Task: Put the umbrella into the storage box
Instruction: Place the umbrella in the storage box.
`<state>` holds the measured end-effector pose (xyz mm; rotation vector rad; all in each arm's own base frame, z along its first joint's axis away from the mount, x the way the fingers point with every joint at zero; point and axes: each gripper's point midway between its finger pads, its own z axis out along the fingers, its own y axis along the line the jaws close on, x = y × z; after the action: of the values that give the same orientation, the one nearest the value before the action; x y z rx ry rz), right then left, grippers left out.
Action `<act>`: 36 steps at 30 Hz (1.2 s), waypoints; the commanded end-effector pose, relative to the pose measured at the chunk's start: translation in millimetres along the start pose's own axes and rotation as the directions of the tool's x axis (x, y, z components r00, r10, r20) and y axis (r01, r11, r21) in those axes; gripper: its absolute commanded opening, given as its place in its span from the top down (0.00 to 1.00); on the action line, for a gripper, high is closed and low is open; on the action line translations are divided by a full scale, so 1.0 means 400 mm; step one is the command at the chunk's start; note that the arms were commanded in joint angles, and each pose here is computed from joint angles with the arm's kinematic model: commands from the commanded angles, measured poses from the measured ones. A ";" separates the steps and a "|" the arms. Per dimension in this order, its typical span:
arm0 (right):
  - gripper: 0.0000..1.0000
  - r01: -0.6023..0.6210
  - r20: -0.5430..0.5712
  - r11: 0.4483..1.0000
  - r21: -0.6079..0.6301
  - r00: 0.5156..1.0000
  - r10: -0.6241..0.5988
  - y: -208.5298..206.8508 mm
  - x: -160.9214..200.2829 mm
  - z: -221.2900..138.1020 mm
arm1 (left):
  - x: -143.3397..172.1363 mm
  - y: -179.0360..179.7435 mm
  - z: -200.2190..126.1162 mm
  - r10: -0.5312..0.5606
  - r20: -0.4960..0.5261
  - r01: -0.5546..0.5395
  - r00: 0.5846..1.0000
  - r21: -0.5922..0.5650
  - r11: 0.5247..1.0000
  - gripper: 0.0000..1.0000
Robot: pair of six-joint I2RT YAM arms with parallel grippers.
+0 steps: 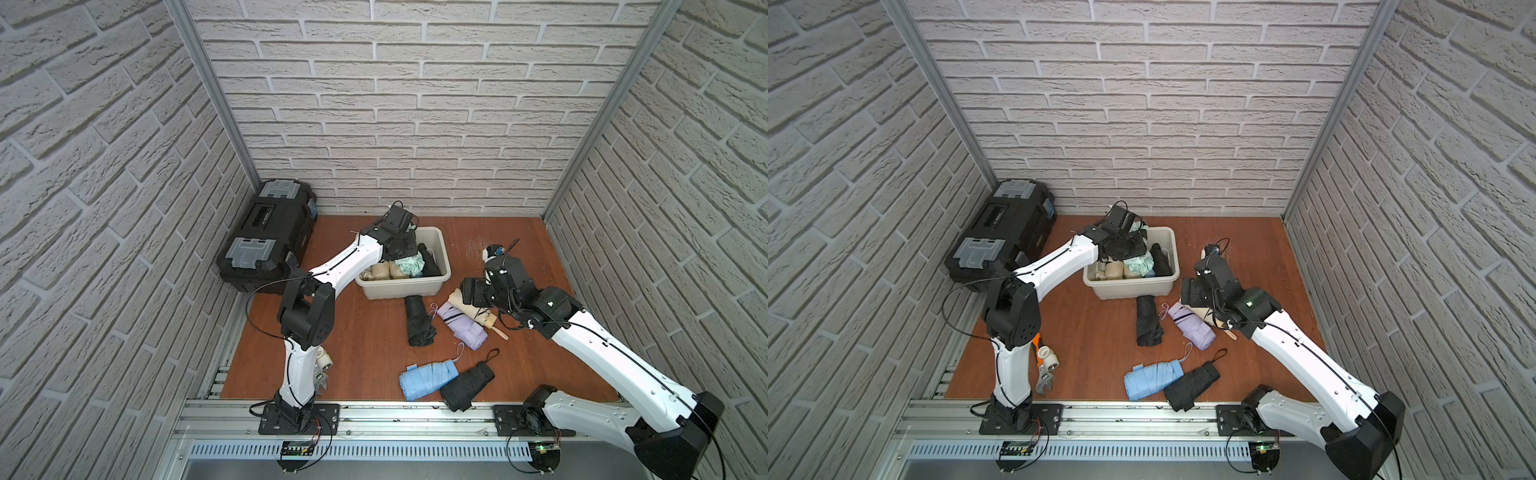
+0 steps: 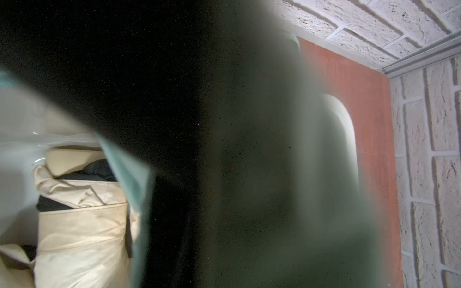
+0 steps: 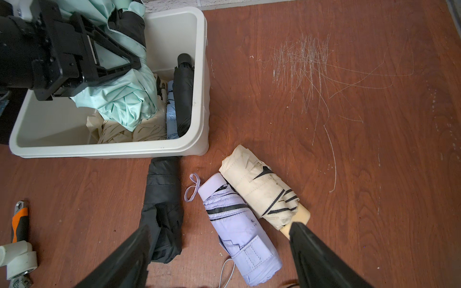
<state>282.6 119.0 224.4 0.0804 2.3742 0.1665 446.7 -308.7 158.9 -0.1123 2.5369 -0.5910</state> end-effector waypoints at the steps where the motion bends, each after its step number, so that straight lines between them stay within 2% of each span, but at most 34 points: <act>1: 0.11 -0.028 0.032 0.999 0.019 0.999 0.027 -0.015 -0.009 -0.008 | -0.007 -0.028 0.027 -0.032 0.002 0.032 0.999 0.042 0.999 0.62; 4: 0.11 -0.039 0.028 0.999 0.024 0.999 0.038 -0.019 -0.006 -0.010 | -0.011 -0.024 0.014 -0.020 0.031 0.019 0.999 0.016 1.000 0.63; 9: 0.11 -0.058 0.029 0.998 0.027 0.998 0.058 -0.025 0.003 -0.008 | -0.065 -0.032 -0.060 0.062 0.167 -0.059 0.984 -0.023 0.998 0.63; 14: 0.11 -0.058 0.025 0.998 0.025 0.998 0.057 -0.023 0.002 -0.008 | -0.070 -0.036 -0.120 0.096 0.210 -0.090 0.973 -0.038 0.995 0.63; 21: 0.11 -0.059 0.017 0.998 0.011 0.998 0.059 -0.018 0.007 -0.009 | -0.010 -0.043 -0.136 0.068 0.154 -0.069 0.986 0.003 0.998 0.63; 30: 0.11 -0.063 0.027 0.998 0.011 0.998 0.063 -0.026 0.014 -0.013 | 0.064 -0.054 -0.056 -0.008 0.016 0.007 1.000 0.081 0.997 0.63; 36: 0.11 -0.079 0.031 0.997 0.012 0.996 0.079 -0.035 0.029 -0.012 | 0.098 -0.049 0.001 -0.028 -0.043 0.031 0.999 0.089 0.995 0.63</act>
<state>269.5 108.9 211.6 0.1418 2.3855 0.1677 411.3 -318.2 153.7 -0.1178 2.5489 -0.6361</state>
